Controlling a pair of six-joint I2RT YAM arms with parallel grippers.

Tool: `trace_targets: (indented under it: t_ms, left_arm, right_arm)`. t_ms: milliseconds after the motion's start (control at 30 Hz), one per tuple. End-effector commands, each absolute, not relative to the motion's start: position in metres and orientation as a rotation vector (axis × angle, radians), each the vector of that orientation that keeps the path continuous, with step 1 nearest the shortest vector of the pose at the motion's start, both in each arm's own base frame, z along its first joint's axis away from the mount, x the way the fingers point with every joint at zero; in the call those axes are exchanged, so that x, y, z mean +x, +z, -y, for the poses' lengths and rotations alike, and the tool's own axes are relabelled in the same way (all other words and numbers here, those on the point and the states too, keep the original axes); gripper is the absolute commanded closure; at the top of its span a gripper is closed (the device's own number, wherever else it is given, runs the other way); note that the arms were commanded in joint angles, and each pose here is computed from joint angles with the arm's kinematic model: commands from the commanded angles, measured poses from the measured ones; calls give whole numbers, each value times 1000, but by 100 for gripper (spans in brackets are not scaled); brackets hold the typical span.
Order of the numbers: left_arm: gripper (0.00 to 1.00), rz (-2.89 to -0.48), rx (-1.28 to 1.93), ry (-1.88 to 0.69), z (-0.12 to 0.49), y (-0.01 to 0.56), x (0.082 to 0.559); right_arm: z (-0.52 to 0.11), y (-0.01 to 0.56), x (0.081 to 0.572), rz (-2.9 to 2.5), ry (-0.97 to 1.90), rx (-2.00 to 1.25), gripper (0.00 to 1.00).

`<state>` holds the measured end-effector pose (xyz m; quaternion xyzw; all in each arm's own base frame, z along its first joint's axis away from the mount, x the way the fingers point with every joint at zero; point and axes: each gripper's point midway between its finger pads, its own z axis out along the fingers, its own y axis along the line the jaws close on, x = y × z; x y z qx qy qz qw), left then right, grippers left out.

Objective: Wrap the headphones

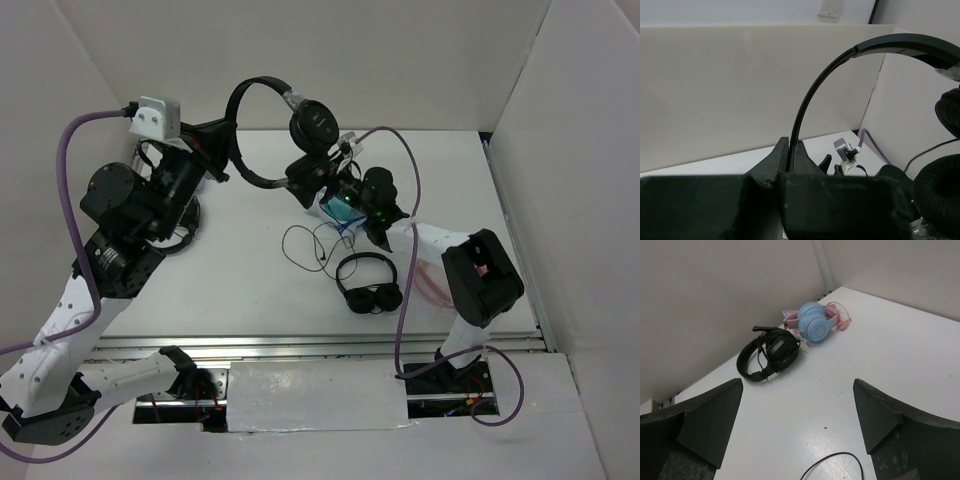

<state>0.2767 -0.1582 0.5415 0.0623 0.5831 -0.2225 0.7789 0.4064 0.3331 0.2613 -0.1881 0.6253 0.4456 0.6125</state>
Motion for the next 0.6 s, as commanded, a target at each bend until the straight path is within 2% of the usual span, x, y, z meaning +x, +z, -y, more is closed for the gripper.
trace_targets:
  t_ms: [0, 167, 267, 567]
  left_arm:
    - [100, -1199, 70, -532, 154, 565, 272]
    - [100, -1215, 16, -518, 146, 565, 273]
    - [100, -1216, -18, -502, 141, 565, 276]
    - [100, -1228, -95, -461, 126, 563, 278]
  right_arm:
    - [-345, 256, 394, -1461, 1027, -577, 0]
    - [-337, 232, 383, -1496, 1014, -516, 0]
    - [-308, 227, 385, -1503, 932, -385, 0]
    - [-173, 257, 403, -1461, 664, 3, 0]
